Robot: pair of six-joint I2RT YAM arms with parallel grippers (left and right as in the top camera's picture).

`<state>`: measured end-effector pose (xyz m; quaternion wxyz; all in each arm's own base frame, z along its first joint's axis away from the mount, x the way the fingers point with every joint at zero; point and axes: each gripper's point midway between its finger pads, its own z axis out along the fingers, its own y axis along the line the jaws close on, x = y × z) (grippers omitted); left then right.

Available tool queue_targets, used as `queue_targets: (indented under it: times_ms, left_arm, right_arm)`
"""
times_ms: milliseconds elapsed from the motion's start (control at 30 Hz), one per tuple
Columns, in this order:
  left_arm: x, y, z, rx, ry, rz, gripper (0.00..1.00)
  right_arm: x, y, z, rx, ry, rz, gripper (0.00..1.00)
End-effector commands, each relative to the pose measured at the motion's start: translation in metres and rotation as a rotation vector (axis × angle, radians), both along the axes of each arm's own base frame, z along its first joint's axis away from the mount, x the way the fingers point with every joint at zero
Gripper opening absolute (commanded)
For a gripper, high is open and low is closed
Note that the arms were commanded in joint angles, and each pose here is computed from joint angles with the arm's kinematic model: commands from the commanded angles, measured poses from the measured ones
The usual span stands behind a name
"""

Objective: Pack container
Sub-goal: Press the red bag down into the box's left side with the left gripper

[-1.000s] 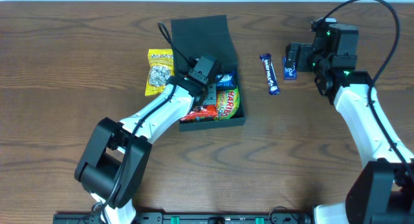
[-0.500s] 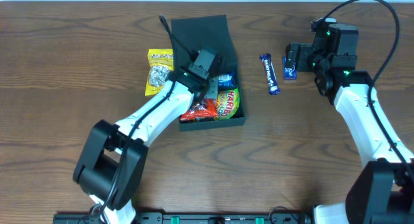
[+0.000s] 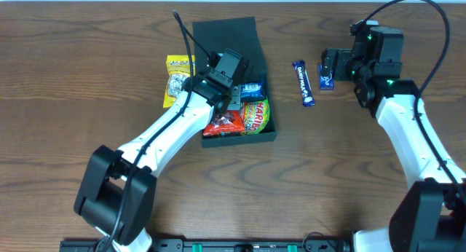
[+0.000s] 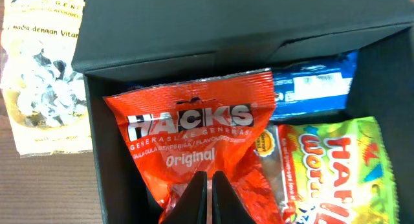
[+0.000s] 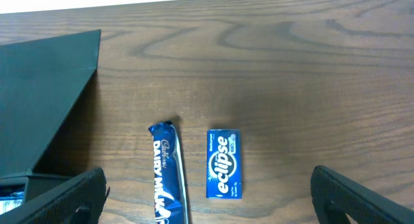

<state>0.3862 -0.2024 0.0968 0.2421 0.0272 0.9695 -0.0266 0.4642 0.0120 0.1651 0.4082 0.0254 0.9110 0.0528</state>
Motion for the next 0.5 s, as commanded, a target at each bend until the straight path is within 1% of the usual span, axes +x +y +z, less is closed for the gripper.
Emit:
queue_targets:
  times_ms: [0,467]
  left_arm:
    - [0.002,0.006,-0.02,0.054,0.031,0.002,0.06]
    - [-0.008,0.01,-0.073,0.118,0.151,-0.003,0.06]
  right_arm:
    - [0.002,-0.006,0.004,0.007,-0.009,-0.023,0.99]
    - [0.002,-0.006,0.004,0.007,-0.009,-0.023,0.99]
